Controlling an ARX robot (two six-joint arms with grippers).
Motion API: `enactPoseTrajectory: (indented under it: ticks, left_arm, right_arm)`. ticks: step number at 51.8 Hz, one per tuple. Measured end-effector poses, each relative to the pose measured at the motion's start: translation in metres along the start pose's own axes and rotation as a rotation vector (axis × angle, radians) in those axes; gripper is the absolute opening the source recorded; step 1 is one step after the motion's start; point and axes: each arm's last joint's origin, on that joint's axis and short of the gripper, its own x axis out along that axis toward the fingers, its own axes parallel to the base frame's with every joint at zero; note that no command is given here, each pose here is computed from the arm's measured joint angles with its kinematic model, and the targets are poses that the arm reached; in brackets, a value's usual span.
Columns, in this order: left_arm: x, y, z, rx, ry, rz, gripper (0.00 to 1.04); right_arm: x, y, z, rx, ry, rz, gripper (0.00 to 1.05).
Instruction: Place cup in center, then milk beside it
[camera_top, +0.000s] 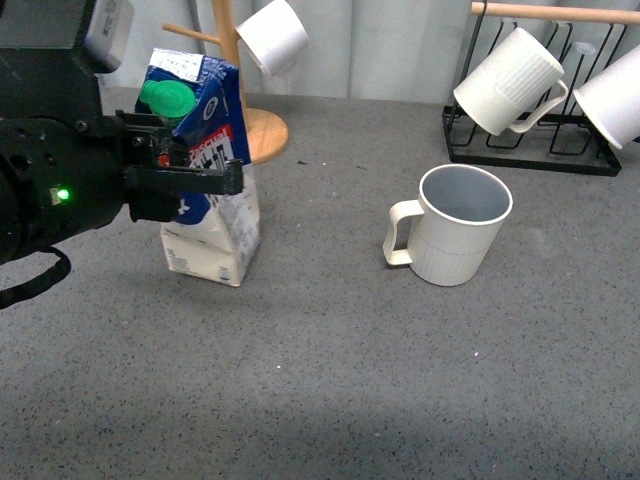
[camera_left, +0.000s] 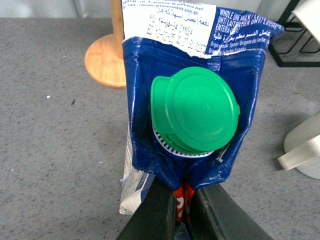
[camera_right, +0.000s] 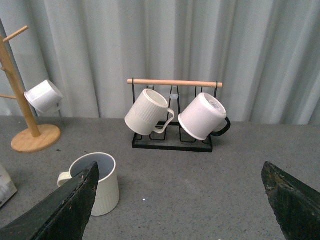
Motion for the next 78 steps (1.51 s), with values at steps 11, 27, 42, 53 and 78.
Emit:
enactPoseTrajectory:
  ticks: [11,27,42,53,78]
  left_arm:
    - [0.009,-0.04,0.002,0.015,-0.012,-0.073,0.05]
    - [0.022,-0.068,0.009,0.021,-0.024,-0.117,0.05]
    - [0.028,-0.083,0.009,0.027,-0.02,-0.138,0.05]
    - [0.029,-0.084,0.006,0.022,0.001,-0.153,0.14]
    - [0.002,-0.07,0.036,-0.061,-0.103,-0.17,0.98]
  right_arm:
    - [0.0,0.0,0.0,0.0,0.0,0.0,0.95]
    - [0.0,0.0,0.0,0.0,0.0,0.0,0.95]
    - [0.0,0.0,0.0,0.0,0.0,0.0,0.95]
    - [0.0,0.0,0.0,0.0,0.0,0.0,0.95]
    - [0.0,0.0,0.0,0.0,0.0,0.0,0.95]
